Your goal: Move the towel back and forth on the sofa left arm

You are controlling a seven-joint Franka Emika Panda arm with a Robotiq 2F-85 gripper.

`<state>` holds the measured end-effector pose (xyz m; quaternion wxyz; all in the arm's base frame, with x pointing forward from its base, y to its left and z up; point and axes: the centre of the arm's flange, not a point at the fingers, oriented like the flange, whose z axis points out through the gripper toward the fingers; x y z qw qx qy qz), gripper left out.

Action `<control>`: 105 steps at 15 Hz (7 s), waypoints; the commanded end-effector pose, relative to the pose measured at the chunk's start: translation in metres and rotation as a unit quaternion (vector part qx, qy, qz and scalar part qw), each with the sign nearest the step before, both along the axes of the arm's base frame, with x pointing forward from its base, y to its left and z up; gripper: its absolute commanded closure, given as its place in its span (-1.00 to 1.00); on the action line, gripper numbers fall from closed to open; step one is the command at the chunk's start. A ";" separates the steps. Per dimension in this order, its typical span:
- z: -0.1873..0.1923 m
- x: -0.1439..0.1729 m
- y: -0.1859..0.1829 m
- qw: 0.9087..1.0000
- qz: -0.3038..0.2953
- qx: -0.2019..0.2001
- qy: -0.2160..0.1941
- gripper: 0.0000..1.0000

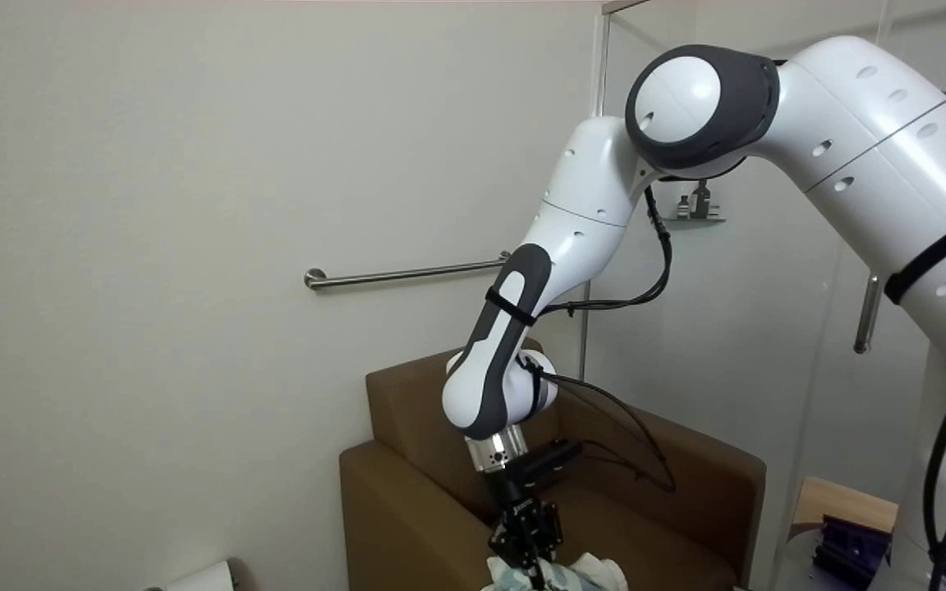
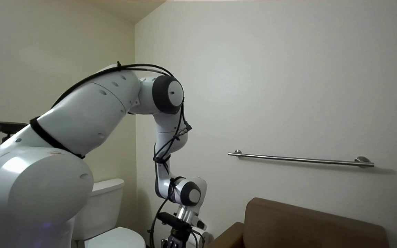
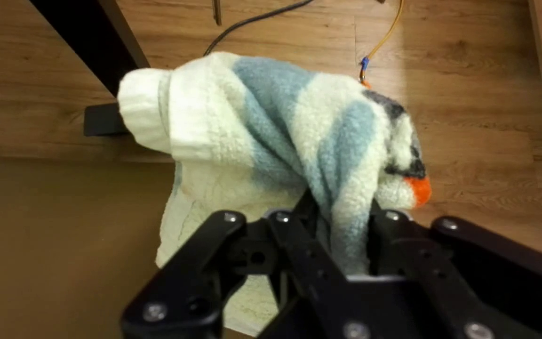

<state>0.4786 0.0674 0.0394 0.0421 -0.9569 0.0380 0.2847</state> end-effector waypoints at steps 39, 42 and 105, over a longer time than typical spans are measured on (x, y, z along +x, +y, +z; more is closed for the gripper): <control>-0.019 0.167 0.008 0.978 0.080 0.144 -0.129 0.81; -0.014 0.139 -0.005 0.984 0.044 0.137 -0.102 0.81; 0.006 0.118 -0.025 0.994 0.001 0.073 -0.087 0.81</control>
